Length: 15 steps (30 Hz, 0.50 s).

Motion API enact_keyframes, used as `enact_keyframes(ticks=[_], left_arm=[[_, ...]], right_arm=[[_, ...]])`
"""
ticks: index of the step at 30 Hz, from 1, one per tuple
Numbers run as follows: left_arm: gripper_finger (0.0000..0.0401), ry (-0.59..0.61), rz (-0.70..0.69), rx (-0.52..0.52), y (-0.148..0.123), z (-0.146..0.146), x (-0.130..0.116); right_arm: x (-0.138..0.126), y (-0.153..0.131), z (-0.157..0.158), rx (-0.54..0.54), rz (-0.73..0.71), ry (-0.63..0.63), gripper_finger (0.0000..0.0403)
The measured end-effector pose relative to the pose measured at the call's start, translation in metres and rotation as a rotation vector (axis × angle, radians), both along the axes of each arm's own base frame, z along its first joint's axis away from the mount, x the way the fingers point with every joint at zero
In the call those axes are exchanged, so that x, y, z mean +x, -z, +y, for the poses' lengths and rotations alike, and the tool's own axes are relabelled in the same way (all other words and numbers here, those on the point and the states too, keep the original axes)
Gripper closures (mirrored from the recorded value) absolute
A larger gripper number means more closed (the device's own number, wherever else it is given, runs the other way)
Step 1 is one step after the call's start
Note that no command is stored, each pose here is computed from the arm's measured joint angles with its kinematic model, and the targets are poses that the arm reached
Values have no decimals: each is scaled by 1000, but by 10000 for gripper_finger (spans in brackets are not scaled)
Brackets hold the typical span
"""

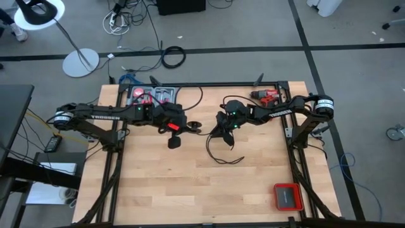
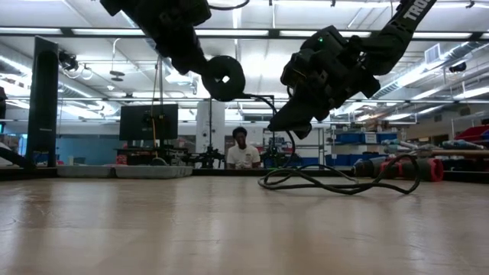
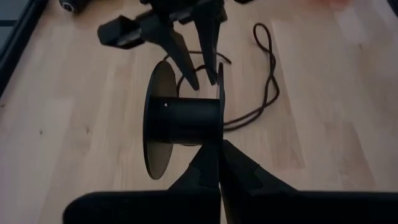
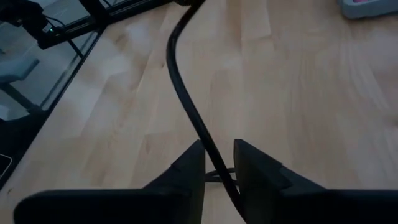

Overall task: Coil cords
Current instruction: Coil the black wire on the black spool

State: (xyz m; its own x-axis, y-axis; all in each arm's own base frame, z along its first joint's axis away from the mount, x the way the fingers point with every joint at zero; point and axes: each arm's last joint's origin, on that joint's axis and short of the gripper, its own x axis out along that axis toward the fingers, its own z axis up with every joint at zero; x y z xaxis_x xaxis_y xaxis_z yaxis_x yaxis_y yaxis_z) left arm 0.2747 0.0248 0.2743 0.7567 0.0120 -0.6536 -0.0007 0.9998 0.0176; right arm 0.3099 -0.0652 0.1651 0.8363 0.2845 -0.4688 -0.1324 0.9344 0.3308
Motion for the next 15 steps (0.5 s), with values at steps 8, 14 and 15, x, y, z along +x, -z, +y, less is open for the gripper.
enact_keyframes(ticks=[8,14,15], left_arm=[[401,2,24,-1,2,0,-2],[401,1,37,-3,3,0,-2],[401,0,38,-4,3,0,-2]], right_arm=[[-1,1,0,-3,9,-4,334],[-1,2,0,-8,22,-9,335],[-1,2,0,-8,22,-9,335]])
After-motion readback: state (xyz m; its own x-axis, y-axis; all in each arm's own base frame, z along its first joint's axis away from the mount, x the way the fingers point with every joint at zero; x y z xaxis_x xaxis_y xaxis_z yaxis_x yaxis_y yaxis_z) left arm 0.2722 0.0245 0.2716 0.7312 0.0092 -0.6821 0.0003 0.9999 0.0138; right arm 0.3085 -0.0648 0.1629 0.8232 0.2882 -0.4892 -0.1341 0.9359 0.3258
